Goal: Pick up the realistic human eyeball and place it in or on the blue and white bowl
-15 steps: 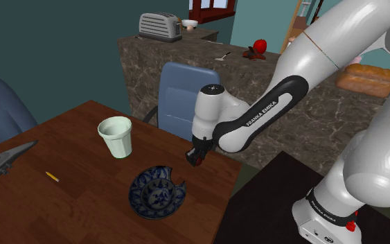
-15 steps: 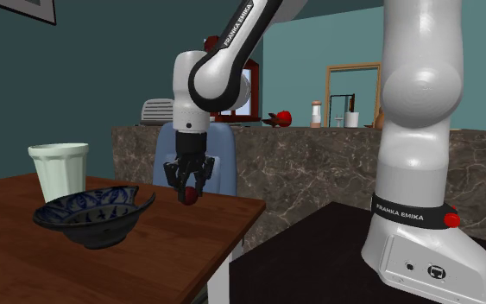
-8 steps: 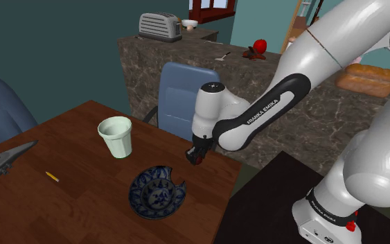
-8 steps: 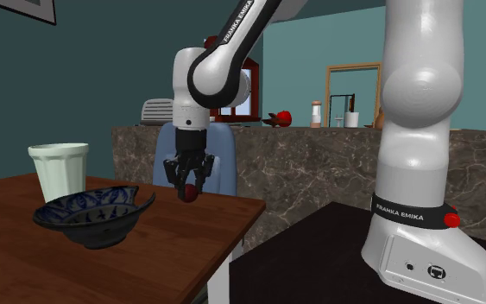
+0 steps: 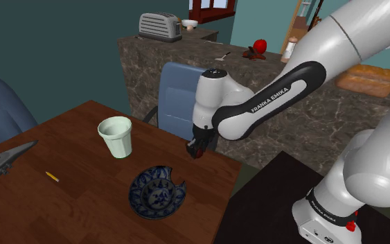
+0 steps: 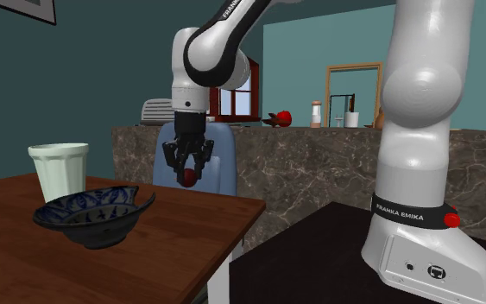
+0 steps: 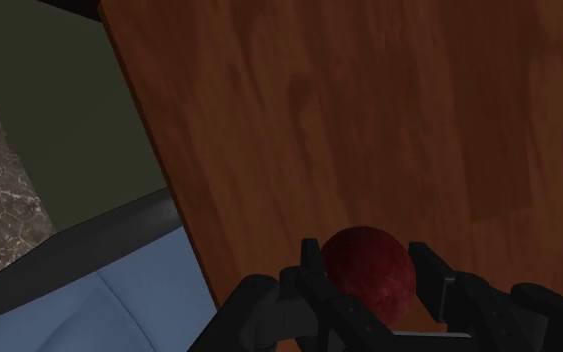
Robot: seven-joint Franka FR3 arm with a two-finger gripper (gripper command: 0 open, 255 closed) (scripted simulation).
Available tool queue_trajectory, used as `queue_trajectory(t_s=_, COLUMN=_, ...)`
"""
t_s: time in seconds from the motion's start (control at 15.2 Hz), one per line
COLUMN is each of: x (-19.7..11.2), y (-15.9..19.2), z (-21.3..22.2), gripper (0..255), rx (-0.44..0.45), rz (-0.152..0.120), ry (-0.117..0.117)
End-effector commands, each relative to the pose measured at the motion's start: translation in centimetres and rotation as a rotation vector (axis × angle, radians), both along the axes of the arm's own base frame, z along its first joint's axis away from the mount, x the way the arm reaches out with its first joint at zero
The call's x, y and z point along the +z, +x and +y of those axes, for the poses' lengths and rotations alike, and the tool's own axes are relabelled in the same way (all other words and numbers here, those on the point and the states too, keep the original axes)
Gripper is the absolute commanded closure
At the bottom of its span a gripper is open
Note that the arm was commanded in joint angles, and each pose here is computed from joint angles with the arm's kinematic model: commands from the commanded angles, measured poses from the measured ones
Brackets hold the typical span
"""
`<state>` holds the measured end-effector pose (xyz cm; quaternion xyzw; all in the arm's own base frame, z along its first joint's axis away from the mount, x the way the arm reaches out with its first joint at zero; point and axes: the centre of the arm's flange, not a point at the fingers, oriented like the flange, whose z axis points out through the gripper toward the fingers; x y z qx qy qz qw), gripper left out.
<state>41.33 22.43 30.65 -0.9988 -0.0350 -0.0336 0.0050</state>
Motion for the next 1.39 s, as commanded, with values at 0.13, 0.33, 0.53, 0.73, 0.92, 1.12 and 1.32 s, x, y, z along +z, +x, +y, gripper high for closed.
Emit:
queue_trajectory(t_s=0.13, x=2.1, y=-0.1, z=0.0, gripper=255, rx=0.0, rz=0.001, ry=0.0)
queue_trajectory(t_s=0.33, x=3.7, y=-0.1, z=0.0, gripper=255, rx=0.0, rz=0.001, ry=0.0)
queue_trajectory(t_s=0.53, x=5.3, y=-0.1, z=0.0, gripper=255, rx=0.0, rz=0.001, ry=0.0)
queue_trajectory(t_s=0.73, x=6.8, y=-0.1, z=0.0, gripper=255, rx=0.0, rz=0.001, ry=0.0)
queue_trajectory(t_s=0.92, x=8.4, y=-0.1, z=0.0, gripper=255, rx=0.0, rz=0.001, ry=0.0)
queue_trajectory(t_s=1.12, x=10.0, y=-0.1, z=0.0, gripper=255, rx=0.0, rz=0.001, ry=0.0)
queue_trajectory(t_s=1.32, x=10.3, y=-0.7, z=2.6, gripper=255, rx=0.0, rz=0.001, ry=0.0)
